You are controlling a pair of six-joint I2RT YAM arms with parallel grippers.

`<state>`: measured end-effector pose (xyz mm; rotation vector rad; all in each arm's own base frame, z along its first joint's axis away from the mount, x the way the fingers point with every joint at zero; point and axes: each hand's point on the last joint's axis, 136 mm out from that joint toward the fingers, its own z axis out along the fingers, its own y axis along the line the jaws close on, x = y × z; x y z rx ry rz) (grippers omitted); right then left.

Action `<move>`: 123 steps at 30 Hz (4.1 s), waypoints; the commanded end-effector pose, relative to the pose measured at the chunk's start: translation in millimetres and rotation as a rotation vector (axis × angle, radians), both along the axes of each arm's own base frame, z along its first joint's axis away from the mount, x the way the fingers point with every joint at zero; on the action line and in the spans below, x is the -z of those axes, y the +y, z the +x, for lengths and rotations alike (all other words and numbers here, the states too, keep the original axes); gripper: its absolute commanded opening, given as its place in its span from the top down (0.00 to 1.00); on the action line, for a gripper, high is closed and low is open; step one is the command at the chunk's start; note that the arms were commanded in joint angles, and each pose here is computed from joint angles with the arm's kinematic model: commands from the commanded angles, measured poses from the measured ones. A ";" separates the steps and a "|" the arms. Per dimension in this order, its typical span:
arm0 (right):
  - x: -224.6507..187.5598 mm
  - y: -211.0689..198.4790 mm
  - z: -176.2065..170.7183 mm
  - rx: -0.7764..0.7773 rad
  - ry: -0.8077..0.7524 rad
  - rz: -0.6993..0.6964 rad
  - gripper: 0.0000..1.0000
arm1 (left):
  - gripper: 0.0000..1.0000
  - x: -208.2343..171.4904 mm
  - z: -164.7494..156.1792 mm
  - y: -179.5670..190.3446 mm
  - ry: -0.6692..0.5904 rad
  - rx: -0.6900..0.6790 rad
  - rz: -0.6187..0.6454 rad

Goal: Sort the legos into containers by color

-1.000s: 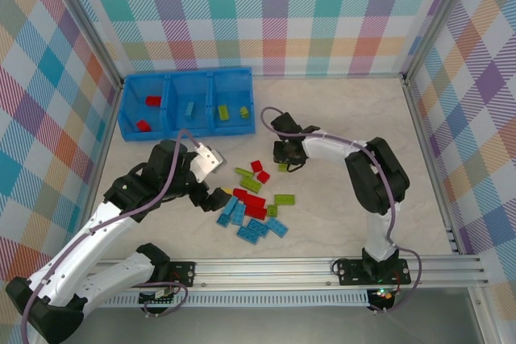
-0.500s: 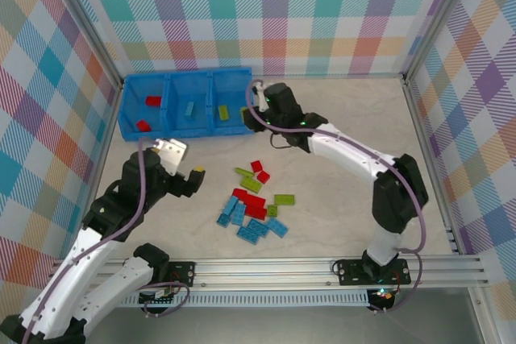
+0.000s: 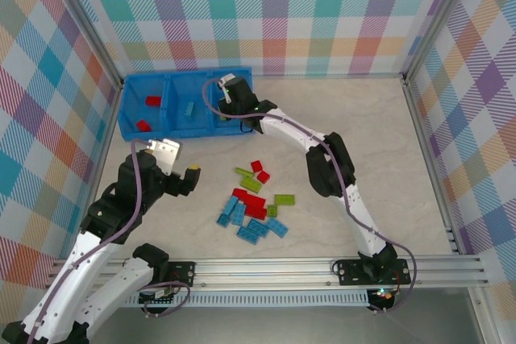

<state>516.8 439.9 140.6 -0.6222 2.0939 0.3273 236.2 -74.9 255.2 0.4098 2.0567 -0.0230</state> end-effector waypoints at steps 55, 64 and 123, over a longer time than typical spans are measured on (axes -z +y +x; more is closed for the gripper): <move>-76.4 -181.7 -317.4 -0.191 0.504 0.218 0.00 | 0.66 228.3 104.9 -152.1 0.813 -0.602 -0.880; -74.5 -180.0 -316.3 -0.175 0.513 0.243 0.00 | 0.92 189.4 108.6 -148.7 0.740 -0.538 -0.861; -69.5 -206.4 -309.8 -0.011 0.452 0.279 0.00 | 0.30 182.7 117.6 -199.3 0.597 -0.382 -0.363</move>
